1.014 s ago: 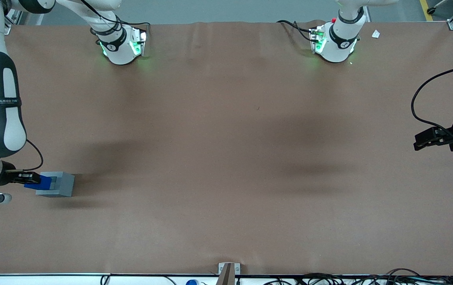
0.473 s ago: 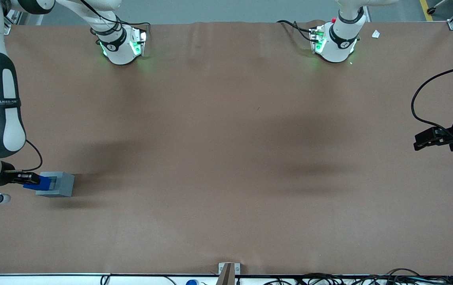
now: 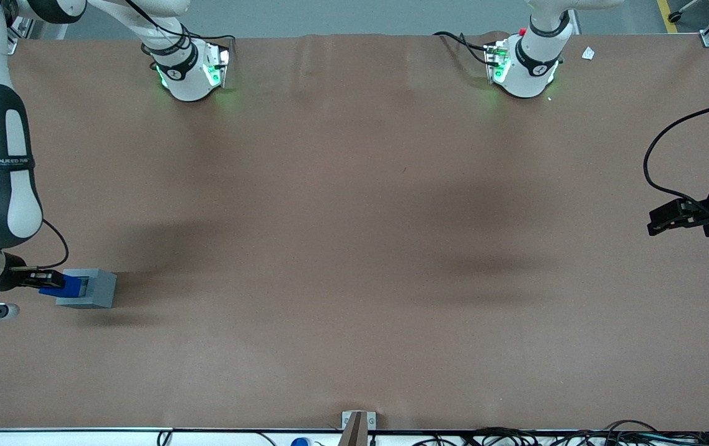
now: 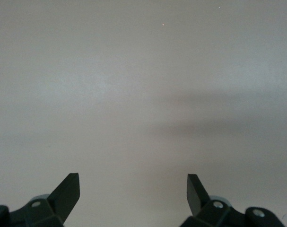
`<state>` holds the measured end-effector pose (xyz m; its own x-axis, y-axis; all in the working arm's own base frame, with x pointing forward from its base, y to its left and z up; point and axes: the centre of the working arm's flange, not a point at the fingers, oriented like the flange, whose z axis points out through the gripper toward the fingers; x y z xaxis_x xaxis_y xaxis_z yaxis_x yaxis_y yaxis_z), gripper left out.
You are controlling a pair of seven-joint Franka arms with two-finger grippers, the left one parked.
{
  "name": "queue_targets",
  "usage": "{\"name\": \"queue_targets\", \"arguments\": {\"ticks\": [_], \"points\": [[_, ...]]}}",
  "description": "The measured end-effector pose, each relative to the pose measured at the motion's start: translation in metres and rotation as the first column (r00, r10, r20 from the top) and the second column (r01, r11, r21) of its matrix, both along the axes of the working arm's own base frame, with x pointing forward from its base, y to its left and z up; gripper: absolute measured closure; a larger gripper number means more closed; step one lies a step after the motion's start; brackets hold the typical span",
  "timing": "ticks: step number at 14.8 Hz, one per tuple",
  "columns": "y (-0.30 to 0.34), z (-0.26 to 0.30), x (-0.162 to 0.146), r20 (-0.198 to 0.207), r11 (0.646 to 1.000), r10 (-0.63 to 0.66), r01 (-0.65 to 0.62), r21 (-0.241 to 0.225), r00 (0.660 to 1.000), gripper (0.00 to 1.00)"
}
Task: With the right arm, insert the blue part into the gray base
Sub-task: 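Lower the blue block into the gray base's square hole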
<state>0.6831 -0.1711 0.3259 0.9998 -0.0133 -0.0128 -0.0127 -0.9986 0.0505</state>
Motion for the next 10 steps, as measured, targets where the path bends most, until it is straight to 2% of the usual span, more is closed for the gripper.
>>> {"name": "queue_targets", "arguments": {"ticks": [10], "points": [[0.0006, -0.0079, -0.0028, -0.015, 1.000, -0.006, 0.006, 0.004, 1.000, 0.49]]}}
